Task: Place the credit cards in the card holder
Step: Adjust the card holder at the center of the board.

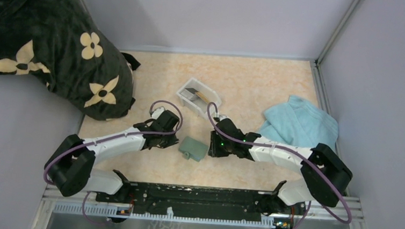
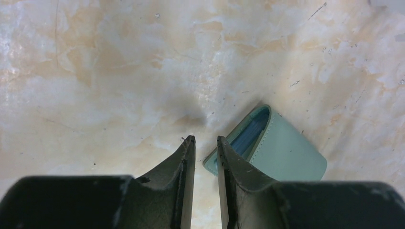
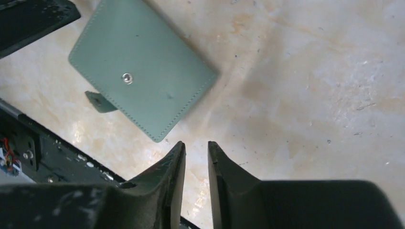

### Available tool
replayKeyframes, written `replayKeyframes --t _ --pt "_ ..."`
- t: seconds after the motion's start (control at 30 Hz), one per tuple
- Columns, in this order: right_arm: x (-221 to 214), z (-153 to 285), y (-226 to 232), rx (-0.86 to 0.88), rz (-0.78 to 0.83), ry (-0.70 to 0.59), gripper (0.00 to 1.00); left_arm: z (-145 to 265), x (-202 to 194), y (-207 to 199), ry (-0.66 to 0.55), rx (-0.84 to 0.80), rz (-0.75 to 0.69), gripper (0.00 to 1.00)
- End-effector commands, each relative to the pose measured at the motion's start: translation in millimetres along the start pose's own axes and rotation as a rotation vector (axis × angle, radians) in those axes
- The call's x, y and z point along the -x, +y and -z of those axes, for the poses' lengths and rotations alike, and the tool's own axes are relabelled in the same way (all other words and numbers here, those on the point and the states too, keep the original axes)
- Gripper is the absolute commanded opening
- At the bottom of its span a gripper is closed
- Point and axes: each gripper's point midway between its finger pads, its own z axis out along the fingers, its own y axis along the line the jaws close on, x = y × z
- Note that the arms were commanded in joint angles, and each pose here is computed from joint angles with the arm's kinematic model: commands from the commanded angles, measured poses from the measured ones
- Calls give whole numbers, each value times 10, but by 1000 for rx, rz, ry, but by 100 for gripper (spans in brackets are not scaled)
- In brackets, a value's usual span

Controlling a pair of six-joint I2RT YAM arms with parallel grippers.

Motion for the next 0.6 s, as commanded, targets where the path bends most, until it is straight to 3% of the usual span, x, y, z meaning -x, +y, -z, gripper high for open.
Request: replayKeyframes --t 0.0,0.13,0.57 --pt "1 -101 -86 -36 -21 -9 19 -23 47 -100 -15 -21 -35 29" --pt "-9 -214 -86 -39 -20 6 8 -43 -35 -92 13 -38 -27 29" --pt "73 -496 -166 -84 -11 43 6 66 -394 -196 68 -110 -63 26"
